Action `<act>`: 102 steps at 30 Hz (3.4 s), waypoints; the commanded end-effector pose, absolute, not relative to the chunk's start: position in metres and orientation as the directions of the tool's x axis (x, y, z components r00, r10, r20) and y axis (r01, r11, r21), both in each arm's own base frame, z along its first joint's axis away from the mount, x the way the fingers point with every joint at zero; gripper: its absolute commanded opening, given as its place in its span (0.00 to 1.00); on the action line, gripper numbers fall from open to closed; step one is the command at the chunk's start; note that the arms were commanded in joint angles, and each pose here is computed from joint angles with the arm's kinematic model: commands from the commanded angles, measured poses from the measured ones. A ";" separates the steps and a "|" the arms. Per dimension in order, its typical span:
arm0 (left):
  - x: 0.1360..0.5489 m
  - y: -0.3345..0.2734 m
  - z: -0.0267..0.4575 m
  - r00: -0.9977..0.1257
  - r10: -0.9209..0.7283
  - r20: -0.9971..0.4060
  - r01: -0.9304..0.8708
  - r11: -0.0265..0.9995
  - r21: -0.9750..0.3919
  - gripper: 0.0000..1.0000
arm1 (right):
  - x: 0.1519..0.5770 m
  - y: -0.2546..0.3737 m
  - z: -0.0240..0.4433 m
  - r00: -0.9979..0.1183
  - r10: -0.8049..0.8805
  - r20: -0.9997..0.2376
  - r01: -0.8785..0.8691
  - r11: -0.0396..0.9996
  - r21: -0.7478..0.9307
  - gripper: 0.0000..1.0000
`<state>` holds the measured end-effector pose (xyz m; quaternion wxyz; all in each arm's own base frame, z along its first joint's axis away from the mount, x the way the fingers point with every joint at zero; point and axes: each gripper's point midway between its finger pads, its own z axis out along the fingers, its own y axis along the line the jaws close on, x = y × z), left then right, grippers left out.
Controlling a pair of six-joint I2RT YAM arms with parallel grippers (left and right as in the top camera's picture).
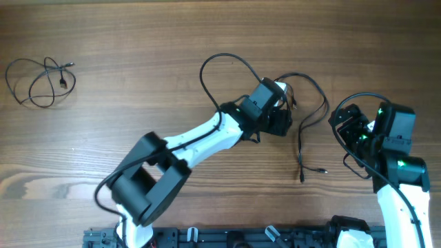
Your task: Untangle cables
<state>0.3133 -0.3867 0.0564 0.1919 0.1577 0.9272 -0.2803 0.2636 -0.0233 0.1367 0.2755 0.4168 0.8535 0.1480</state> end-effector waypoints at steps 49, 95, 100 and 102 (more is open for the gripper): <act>0.294 -0.256 0.377 -0.477 0.016 -0.879 0.863 0.195 -0.465 0.04 | 0.339 0.100 0.023 -0.771 0.629 -0.105 0.484 0.684 0.545 0.85; 0.375 -0.192 0.225 -0.885 -0.164 -0.436 0.228 0.665 -0.711 0.04 | 0.311 -0.084 0.140 -0.642 0.725 -0.251 0.555 0.665 0.500 1.00; 0.345 -0.255 0.171 -0.958 -0.014 -0.286 0.206 0.658 -0.725 0.04 | 0.284 -0.068 0.127 -0.715 0.680 -0.160 0.561 0.695 0.449 1.00; 0.333 -0.274 0.153 -0.964 0.041 -0.262 0.220 0.679 -0.700 0.04 | 0.281 -0.065 0.125 -0.722 0.676 -0.144 0.564 0.697 0.444 1.00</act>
